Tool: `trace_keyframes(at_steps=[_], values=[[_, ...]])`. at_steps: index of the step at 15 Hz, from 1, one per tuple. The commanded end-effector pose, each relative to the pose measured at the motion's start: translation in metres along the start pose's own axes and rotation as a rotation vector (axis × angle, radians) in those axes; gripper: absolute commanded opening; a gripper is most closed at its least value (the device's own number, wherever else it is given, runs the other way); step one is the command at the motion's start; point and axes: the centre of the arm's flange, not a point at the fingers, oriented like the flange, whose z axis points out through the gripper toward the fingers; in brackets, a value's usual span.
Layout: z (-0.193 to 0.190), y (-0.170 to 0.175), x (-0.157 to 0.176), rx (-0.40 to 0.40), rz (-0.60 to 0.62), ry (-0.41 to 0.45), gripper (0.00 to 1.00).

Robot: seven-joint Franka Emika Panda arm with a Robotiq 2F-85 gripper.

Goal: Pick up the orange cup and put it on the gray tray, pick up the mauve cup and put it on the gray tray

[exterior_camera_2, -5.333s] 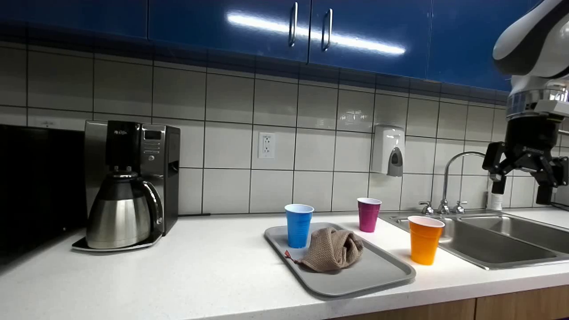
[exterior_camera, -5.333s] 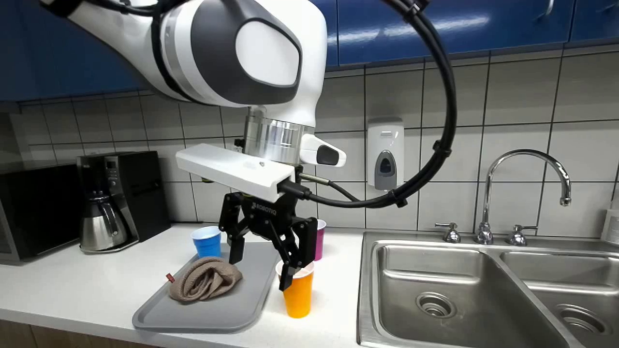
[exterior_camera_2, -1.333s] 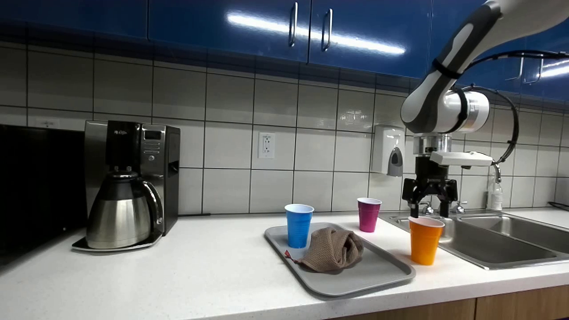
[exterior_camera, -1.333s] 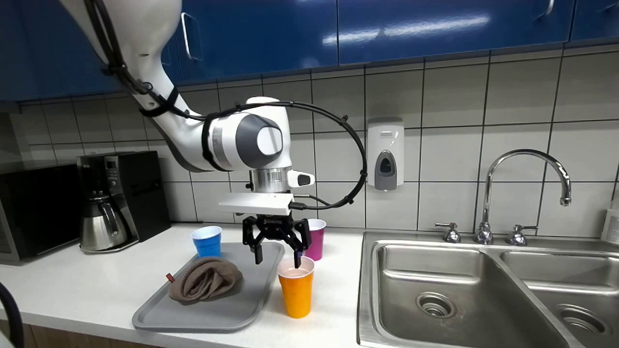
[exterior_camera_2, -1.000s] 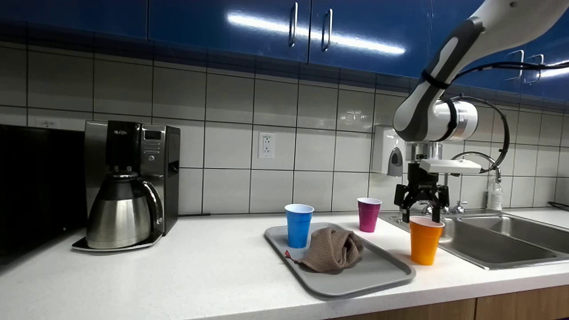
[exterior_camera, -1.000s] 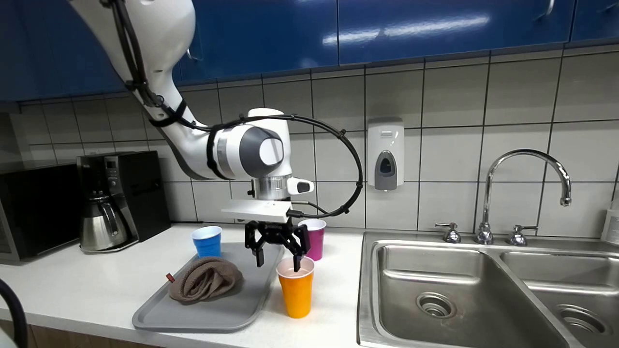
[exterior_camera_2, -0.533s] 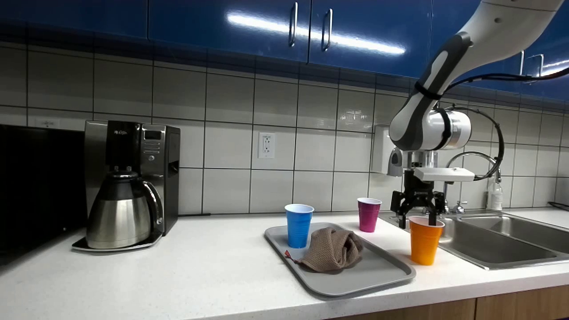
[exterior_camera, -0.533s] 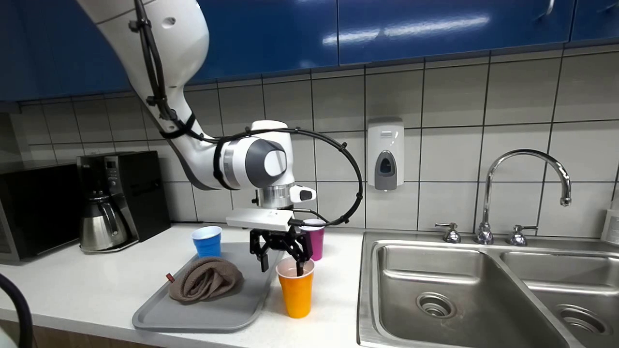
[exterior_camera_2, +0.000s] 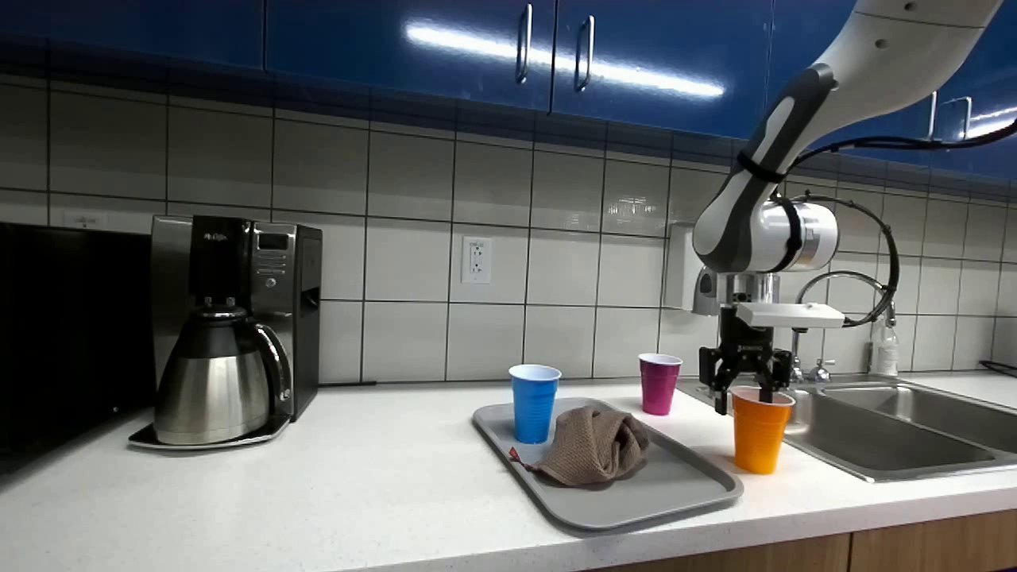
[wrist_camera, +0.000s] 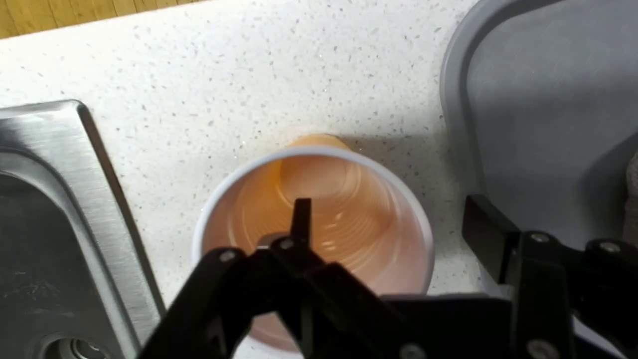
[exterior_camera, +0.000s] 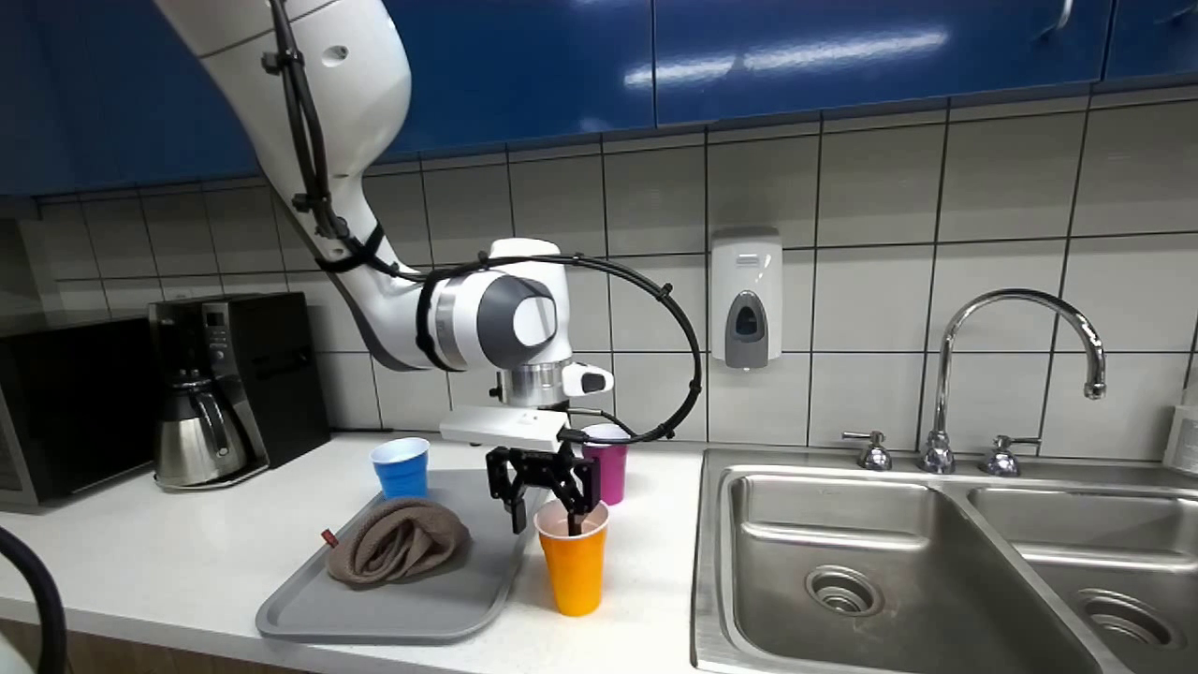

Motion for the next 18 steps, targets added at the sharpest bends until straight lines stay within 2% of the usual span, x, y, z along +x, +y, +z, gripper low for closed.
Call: trace_keyframes(at_steps=[1, 7, 9, 18], values=[[-0.005, -0.003, 0.006, 0.012, 0.022, 0.013, 0.49], [-0.004, -0.001, 0.006, 0.009, 0.024, 0.014, 0.03], [-0.005, -0.001, 0.006, 0.01, 0.024, 0.014, 0.0], [-0.037, -0.003, 0.0, -0.004, -0.005, 0.036, 0.01]])
